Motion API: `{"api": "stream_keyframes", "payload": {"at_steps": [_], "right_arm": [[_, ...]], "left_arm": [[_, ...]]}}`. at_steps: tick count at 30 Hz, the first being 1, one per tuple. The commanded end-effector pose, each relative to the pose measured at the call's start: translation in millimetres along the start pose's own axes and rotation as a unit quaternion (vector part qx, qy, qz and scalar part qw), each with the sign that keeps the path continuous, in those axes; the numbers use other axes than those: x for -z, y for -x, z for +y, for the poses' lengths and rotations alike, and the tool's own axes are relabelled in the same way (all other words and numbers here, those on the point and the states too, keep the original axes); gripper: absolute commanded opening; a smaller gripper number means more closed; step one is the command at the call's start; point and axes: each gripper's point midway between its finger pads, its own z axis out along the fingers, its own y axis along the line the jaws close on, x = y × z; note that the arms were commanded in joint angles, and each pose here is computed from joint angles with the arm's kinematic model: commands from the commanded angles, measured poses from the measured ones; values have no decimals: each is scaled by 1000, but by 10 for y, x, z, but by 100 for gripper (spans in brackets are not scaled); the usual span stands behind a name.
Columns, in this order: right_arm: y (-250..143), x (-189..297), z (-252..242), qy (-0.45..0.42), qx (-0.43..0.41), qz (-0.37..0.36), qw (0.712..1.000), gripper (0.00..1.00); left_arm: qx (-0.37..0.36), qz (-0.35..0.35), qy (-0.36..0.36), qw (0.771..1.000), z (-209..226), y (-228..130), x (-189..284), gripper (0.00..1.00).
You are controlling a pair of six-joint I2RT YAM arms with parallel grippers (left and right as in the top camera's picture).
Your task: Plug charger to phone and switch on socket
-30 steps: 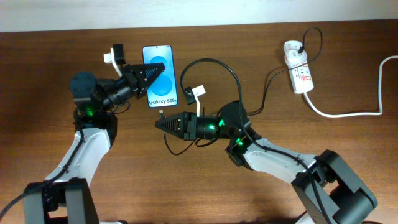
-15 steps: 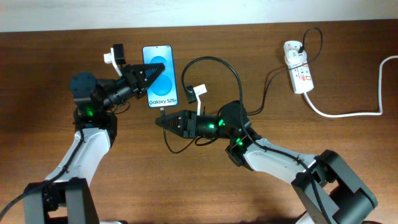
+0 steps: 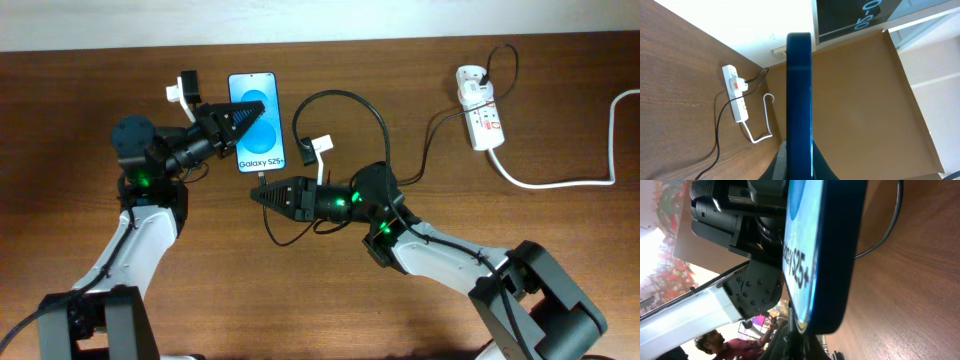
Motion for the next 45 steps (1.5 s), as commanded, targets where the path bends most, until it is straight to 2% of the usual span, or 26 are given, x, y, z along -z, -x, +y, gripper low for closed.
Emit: {"api": "stream_keyframes", "payload": {"at_steps": [1, 16, 31, 45], "right_arm": [[133, 34, 20, 0, 6, -23, 1000, 4], [201, 64, -3, -4, -8, -35, 999, 4], [473, 104, 18, -8, -5, -112, 994, 4], [177, 57, 14, 0, -33, -30, 999, 4]], "left_arm": [[-26, 7, -12, 1000, -142, -9, 5, 0], [-25, 12, -14, 1000, -146, -27, 5, 0], [-25, 20, -16, 999, -153, -54, 6, 0], [-22, -29, -2, 999, -109, 117, 7, 0]]}}
